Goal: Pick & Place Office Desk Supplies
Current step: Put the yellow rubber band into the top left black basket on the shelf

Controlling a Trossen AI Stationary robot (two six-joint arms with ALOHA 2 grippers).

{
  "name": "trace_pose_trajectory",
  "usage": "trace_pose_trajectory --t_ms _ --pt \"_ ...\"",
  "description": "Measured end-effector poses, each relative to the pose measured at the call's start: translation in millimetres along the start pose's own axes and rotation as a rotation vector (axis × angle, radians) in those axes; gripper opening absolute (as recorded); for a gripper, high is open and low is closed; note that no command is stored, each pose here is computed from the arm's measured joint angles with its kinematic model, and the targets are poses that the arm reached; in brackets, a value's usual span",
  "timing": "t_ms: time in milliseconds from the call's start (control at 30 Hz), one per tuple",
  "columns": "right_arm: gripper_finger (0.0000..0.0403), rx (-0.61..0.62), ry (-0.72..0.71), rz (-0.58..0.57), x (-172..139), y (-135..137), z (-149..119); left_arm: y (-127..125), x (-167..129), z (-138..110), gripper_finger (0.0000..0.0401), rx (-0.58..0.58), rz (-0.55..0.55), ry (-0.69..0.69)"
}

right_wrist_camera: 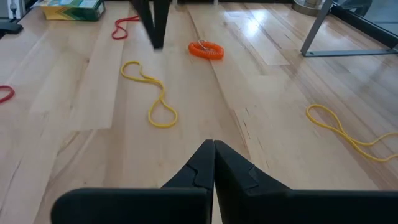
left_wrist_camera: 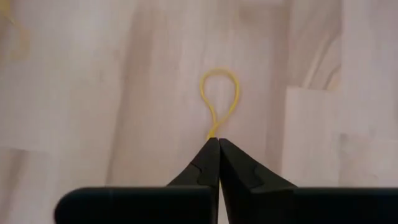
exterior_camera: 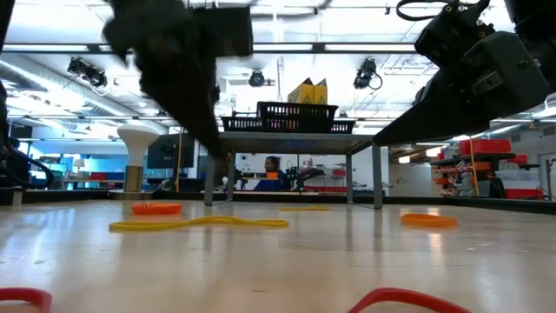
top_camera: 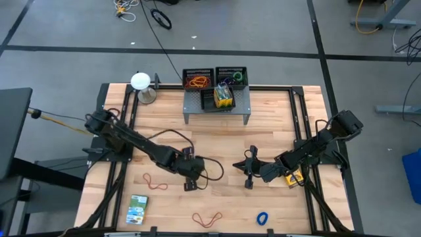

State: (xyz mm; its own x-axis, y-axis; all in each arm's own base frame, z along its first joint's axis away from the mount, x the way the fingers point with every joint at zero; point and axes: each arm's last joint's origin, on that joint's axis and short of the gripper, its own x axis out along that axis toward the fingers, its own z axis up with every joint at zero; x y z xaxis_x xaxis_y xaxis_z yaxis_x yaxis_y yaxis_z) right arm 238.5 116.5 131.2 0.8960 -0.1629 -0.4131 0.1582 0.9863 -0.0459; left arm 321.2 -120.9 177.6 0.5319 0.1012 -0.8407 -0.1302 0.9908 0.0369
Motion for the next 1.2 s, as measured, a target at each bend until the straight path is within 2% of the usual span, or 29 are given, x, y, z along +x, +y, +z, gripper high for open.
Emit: trace_pose_trajectory --t_ms 300,467,600,800,900,1033,1200 --pt "0.0009 -0.001 0.001 0.0 0.0 0.0 -0.2 24.7 -73.0 13.5 0.0005 -0.055 0.098 -0.182" --pt "0.0009 0.002 -0.003 0.001 0.0 0.1 0.3 32.1 -92.1 16.0 0.0014 -0.128 0.046 -0.215" --pt "0.0009 0.005 -0.006 0.002 0.0 0.3 0.7 21.7 -70.4 12.2 0.006 -0.131 -0.012 -0.126" --pt "0.0009 0.004 -0.006 0.002 0.0 0.3 0.6 -7.5 -8.7 1.3 0.0132 -0.06 -0.052 -0.029" --pt "0.0009 0.004 -0.006 0.002 0.0 0.3 0.6 -12.0 15.7 -6.1 0.0156 -0.045 -0.037 0.02" --pt "0.0009 0.004 -0.006 0.002 0.1 0.3 0.5 -6.1 35.4 -12.7 0.017 -0.05 0.011 0.082" --pt "0.0009 0.004 -0.006 0.002 0.0 0.3 0.5 1.2 44.4 -11.4 0.016 -0.043 0.006 0.102"
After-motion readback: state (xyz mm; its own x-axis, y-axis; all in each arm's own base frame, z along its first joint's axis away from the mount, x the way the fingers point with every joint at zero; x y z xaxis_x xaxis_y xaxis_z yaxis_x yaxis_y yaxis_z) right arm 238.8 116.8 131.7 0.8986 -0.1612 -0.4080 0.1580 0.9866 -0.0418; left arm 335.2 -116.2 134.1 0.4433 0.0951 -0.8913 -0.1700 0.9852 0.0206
